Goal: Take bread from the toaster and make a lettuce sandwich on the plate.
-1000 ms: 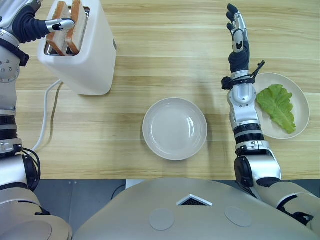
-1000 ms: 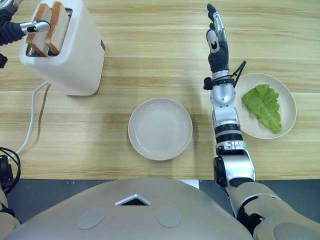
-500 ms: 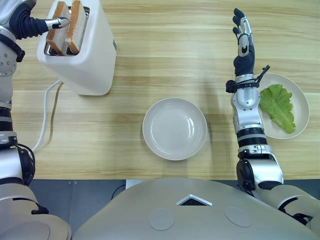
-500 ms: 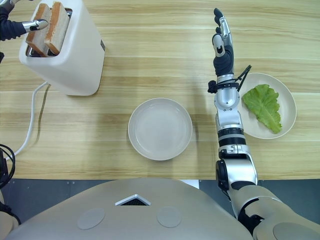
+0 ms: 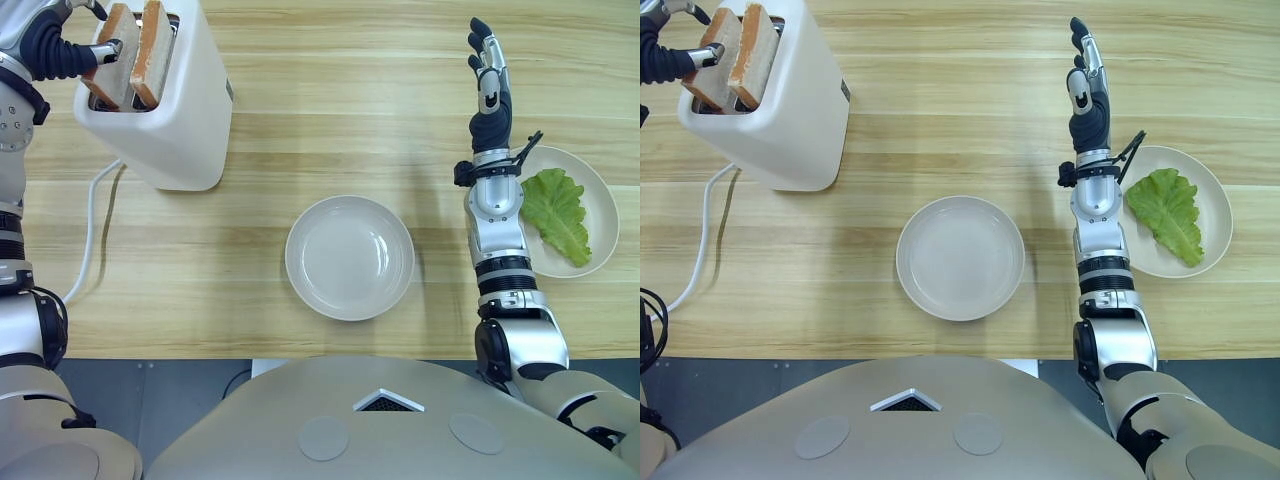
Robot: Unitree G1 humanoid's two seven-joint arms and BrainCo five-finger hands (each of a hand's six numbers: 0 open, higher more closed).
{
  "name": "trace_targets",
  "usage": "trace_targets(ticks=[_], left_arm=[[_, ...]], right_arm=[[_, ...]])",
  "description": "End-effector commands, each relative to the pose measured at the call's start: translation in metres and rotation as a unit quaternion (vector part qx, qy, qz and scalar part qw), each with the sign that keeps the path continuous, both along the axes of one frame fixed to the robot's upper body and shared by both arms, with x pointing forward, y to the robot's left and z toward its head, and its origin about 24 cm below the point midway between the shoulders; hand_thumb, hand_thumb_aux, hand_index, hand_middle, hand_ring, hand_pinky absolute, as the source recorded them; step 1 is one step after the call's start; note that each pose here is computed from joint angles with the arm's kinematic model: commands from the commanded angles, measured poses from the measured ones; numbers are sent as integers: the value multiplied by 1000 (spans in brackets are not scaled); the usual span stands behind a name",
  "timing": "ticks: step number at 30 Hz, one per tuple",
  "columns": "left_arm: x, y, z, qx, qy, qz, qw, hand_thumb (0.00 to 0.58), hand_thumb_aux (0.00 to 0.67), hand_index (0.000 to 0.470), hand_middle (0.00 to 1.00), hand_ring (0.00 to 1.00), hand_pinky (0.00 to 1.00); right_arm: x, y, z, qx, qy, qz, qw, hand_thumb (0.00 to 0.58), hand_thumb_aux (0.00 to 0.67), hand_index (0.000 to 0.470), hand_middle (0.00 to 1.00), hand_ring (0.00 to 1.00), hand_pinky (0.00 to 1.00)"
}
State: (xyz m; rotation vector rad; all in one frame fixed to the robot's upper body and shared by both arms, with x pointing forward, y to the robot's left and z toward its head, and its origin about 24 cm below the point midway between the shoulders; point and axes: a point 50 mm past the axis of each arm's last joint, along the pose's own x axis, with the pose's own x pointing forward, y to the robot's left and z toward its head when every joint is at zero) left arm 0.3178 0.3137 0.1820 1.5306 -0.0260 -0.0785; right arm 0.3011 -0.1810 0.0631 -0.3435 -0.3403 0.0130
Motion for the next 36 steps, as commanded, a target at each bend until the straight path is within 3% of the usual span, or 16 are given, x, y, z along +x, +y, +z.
trace_targets(ticks=[1, 8, 23, 24, 26, 27, 36], left_arm=[[0, 3, -1, 8, 14, 8, 1000, 443, 344, 241, 0, 0, 0], [-1, 4, 1, 17, 10, 19, 1000, 390, 286, 201, 0, 0, 0], [-2, -20, -27, 22, 83, -6, 996, 441, 342, 240, 0, 0, 0], [-2, -20, -28, 22, 85, -6, 996, 449, 352, 247, 0, 0, 0], [-1, -21, -28, 21, 86, -7, 996, 536, 486, 341, 0, 0, 0], [-1, -21, -28, 20, 86, -7, 996, 580, 670, 470, 0, 0, 0], [-1, -18, -15, 17, 61, -3, 998, 580, 670, 470, 0, 0, 0]], right_arm=[[-2, -2, -1, -4, 5, -4, 1000, 0, 0, 0, 0, 0, 0], [-2, -1, -2, -4, 8, -3, 1000, 0, 0, 0, 0, 0, 0], [-2, -3, -5, -4, 11, -5, 1000, 0, 0, 0, 0, 0, 0], [-2, -3, -5, -5, 11, -6, 1000, 0, 0, 0, 0, 0, 0], [-2, -4, -4, -5, 11, -7, 1000, 0, 0, 0, 0, 0, 0], [-2, -4, -4, -5, 10, -7, 1000, 0, 0, 0, 0, 0, 0], [-3, -8, -4, -7, 10, -12, 1000, 0, 0, 0, 0, 0, 0]])
